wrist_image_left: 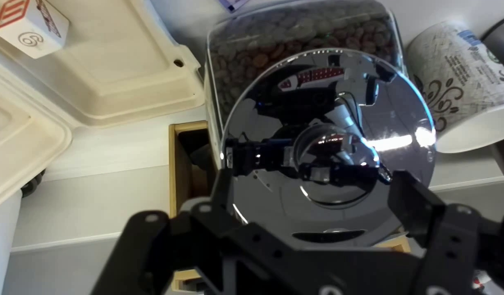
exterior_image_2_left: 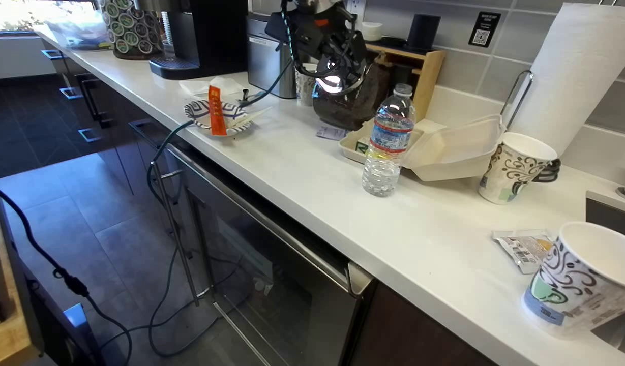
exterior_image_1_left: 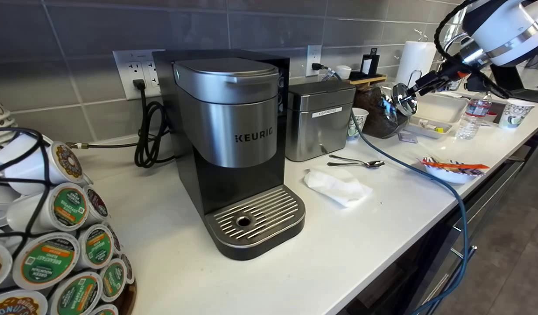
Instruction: Move the water bottle to the right then remove the silver lid from the glass bowl.
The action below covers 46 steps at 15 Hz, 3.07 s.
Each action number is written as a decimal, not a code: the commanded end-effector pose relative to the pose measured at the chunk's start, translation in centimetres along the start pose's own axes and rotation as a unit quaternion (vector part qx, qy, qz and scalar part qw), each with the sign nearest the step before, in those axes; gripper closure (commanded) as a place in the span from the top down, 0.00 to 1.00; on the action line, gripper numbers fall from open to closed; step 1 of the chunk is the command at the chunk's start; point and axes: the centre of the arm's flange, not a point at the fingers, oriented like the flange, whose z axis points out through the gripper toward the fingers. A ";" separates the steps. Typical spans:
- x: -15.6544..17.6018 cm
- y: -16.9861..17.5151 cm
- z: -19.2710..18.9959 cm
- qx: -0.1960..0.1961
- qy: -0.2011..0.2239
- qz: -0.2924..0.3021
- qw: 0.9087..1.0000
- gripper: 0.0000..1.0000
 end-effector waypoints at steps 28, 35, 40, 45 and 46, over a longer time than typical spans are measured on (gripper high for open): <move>-0.7 -13.8 -15.7 0.159 -0.055 -0.150 0.974 0.21; 0.8 -12.2 -14.6 0.156 -0.046 -0.139 0.977 0.21; -0.6 -25.8 -13.3 0.212 -0.087 -0.276 0.933 0.21; -2.1 -39.7 -10.5 0.238 -0.141 -0.404 0.872 0.21; -2.5 -41.8 -9.7 0.238 -0.158 -0.429 0.857 0.21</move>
